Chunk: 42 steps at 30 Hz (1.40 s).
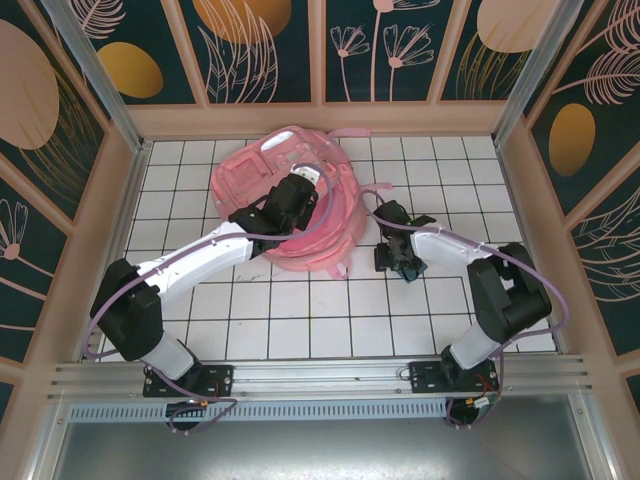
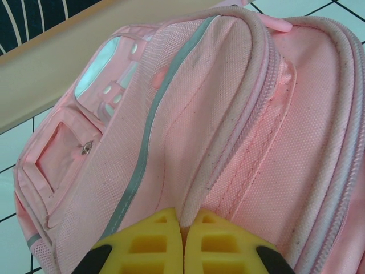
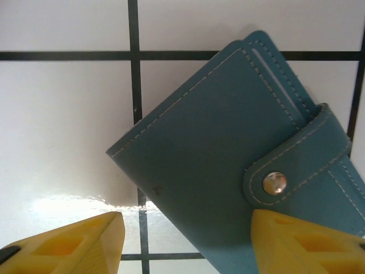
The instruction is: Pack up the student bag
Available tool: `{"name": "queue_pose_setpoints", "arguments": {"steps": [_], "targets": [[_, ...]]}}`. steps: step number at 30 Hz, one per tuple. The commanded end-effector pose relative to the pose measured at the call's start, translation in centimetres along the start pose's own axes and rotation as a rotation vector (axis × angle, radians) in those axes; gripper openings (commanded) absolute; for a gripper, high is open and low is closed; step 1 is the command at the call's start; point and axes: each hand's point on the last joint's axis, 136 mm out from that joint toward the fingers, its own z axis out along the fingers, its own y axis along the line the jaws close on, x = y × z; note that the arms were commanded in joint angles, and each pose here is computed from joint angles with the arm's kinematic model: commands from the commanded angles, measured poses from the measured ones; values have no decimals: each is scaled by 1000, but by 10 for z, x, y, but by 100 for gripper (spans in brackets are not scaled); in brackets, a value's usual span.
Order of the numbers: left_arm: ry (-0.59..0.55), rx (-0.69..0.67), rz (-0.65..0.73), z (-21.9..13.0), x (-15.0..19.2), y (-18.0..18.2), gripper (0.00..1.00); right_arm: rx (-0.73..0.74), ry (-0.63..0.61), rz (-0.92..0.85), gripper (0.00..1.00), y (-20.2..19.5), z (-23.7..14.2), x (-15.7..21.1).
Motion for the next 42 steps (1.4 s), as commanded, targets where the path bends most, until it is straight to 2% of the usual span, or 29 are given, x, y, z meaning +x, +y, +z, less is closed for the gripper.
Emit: {"name": "queue_pose_setpoints", "arguments": {"steps": [1, 5, 11, 17, 22, 25, 28, 35, 39, 42], "targets": [[-61, -47, -64, -16, -17, 16, 0, 13, 5, -54, 60, 2, 0, -7], [-62, -48, -62, -16, -16, 16, 0, 36, 26, -52, 57, -2, 11, -7], [-64, -51, -59, -18, -17, 18, 0, 59, 2, 27, 32, -15, 12, -17], [-69, -50, -60, -18, -19, 17, 0, -31, -137, 125, 19, -13, -26, -44], [-73, -47, -58, -18, -22, 16, 0, -106, -244, 244, 3, -28, -56, -61], [-76, -48, -59, -19, -23, 17, 0, -155, -306, 294, 0, -35, -78, -70], [-79, -48, -60, -19, -25, 17, 0, -270, -385, 300, 0, -27, -109, -81], [-81, -53, -92, -21, -32, 23, 0, -760, -482, 232, 0, 32, -185, -94], [-98, -55, -120, -24, -40, 29, 0, -1046, -452, 243, 0, 67, -203, -93], [-115, -50, -139, -27, -48, 31, 0, -1157, -433, 219, 0, 92, -202, -93]]}}
